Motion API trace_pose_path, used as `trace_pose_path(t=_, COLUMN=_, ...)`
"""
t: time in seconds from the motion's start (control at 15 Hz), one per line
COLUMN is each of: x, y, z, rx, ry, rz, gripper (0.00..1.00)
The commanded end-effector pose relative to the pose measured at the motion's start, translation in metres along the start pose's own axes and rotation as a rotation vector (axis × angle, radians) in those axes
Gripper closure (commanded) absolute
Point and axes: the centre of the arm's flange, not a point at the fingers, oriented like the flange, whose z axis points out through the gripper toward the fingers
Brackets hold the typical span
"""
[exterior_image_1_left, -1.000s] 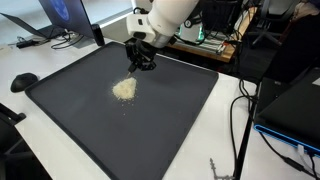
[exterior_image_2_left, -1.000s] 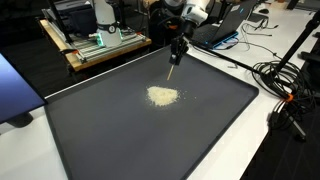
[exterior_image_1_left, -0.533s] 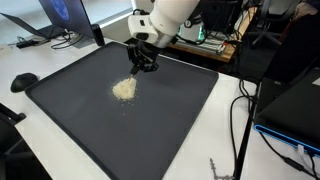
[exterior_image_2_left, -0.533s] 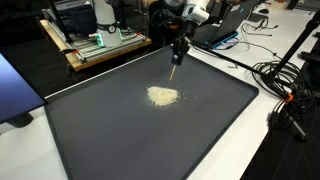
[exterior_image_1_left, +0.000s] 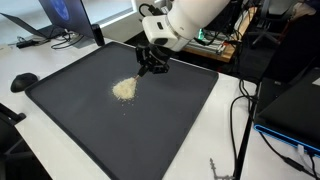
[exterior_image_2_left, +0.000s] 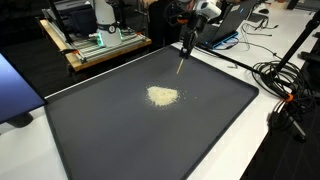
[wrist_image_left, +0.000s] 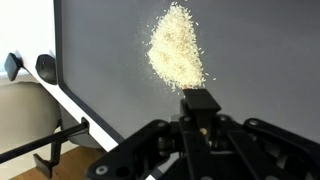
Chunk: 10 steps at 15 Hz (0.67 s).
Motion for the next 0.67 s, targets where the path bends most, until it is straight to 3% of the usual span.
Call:
trace_pose_path(t=0.0, x=0.035, y=-0.025, z=-0.008, rx=-0.078, ry=-0.033, rz=-0.123, gripper=0.97)
trace_pose_path(t=0.6, x=0.078, y=-0.082, z=0.021, rx=-0.247, ry=-0.153, rz=-0.339, gripper=0.97)
